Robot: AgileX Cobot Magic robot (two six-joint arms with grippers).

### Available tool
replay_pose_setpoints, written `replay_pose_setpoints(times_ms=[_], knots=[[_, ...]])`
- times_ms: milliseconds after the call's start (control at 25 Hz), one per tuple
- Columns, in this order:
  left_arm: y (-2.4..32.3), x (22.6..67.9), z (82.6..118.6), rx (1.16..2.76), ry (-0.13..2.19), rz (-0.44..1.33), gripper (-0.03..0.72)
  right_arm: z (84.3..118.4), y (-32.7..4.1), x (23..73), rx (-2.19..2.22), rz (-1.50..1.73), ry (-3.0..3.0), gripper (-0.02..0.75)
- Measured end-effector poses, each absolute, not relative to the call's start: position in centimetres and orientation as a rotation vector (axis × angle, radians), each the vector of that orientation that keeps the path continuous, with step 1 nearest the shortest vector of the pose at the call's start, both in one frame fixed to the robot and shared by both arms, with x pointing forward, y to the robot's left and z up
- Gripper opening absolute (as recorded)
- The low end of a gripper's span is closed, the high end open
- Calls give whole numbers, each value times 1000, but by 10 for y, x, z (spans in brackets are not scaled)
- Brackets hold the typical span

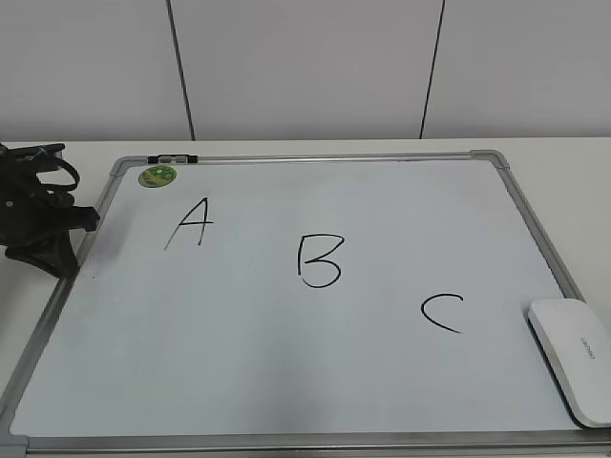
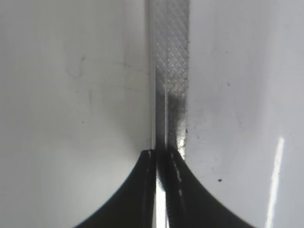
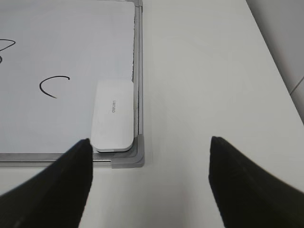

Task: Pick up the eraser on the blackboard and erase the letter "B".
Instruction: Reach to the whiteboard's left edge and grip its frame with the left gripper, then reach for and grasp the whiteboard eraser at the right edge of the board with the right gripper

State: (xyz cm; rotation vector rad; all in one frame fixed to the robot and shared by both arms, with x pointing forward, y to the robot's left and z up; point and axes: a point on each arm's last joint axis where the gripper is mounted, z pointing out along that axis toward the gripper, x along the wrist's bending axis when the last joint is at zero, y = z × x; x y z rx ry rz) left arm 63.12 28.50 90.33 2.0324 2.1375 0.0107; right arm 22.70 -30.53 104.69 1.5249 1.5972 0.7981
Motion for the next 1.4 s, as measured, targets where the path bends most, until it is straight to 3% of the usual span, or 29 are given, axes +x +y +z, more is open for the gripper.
replay_pose_setpoints(times_ms=[400, 800, 1400], knots=[[285, 631, 903, 2026, 2139, 6, 8, 1059, -305, 232, 1503, 820, 1578, 587], [285, 631, 903, 2024, 2140, 5, 8, 1059, -302, 316, 1659, 668, 1780, 587], [284, 631, 904, 2012, 2143, -4, 8, 1023, -289, 412, 1938, 530, 2095, 587]])
